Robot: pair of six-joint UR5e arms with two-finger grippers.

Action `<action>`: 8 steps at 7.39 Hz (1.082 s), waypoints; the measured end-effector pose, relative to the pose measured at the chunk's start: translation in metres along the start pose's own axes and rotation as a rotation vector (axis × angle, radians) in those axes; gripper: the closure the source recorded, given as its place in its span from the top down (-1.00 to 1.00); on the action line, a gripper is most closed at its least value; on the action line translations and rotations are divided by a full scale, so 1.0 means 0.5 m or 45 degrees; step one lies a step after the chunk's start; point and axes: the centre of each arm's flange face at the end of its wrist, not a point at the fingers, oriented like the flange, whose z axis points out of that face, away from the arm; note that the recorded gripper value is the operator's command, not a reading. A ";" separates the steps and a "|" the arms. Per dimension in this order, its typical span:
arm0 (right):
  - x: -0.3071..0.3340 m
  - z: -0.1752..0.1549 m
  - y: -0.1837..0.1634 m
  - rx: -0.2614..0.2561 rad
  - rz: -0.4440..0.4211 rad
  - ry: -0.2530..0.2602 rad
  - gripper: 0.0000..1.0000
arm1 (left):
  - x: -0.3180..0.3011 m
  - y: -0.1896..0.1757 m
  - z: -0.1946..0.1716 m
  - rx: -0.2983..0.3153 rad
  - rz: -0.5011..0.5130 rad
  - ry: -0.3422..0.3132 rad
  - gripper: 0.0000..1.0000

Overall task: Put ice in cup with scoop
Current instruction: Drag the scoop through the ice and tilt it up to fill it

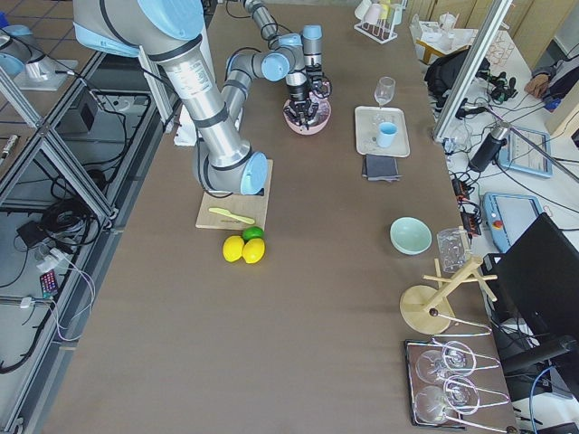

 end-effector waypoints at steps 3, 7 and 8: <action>0.003 0.004 0.017 0.077 0.022 -0.037 -1.00 | 0.000 0.000 0.000 0.000 0.000 0.000 0.99; 0.041 0.035 0.067 0.180 0.076 -0.106 -1.00 | 0.000 0.000 0.000 -0.001 -0.001 0.001 0.99; 0.042 0.036 0.068 0.192 0.083 -0.117 -1.00 | 0.000 -0.001 0.001 -0.002 -0.002 0.002 0.99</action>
